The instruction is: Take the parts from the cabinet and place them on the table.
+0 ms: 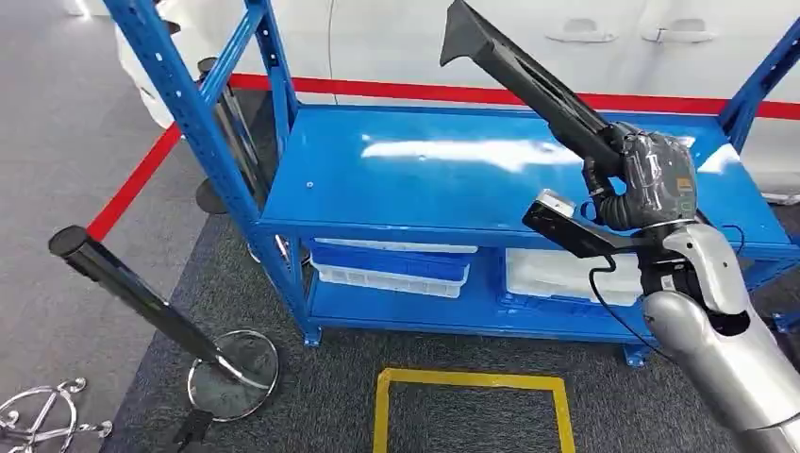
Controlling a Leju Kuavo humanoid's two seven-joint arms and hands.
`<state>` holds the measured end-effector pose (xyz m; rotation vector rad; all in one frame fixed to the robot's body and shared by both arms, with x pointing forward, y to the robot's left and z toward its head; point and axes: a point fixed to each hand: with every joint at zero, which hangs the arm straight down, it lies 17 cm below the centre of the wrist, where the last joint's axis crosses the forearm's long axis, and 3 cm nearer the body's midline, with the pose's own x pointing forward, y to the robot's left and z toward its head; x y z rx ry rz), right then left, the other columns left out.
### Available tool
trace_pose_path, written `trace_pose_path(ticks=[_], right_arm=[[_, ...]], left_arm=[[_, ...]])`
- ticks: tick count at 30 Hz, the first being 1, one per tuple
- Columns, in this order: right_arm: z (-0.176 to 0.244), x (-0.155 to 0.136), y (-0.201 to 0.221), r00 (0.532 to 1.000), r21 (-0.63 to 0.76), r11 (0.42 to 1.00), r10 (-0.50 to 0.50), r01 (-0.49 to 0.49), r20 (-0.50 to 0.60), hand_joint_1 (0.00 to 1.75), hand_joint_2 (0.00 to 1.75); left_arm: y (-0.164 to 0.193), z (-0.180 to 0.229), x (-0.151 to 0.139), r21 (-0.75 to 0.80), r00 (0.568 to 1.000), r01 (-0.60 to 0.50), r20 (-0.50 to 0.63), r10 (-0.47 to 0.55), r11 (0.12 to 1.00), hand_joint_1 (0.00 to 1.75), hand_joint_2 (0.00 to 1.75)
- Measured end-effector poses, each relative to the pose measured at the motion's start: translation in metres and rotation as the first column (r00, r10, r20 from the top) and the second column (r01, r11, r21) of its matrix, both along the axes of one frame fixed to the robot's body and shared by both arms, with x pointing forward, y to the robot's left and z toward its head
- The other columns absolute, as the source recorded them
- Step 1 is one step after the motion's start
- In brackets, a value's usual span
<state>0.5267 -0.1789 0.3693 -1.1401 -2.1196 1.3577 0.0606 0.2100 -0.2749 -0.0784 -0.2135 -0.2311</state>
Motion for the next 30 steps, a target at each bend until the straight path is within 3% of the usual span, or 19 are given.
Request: trace_pose_path(ticks=[8, 30], right_arm=[[0.005, 0.002, -0.001, 1.0, 0.005, 1.0, -0.002, 0.002, 0.005, 1.75, 1.75], [0.008, 0.006, 0.004, 1.0, 0.023, 1.0, 0.003, -0.003, 0.0, 1.75, 1.75]], left_arm=[[0.005, 0.0, 0.01, 0.01, 1.0, -0.006, 0.01, 0.006, 1.0, 0.0, 1.75], [-0.002, -0.001, -0.001, 0.001, 1.0, -0.007, -0.021, 0.007, 1.0, 0.0, 1.75]])
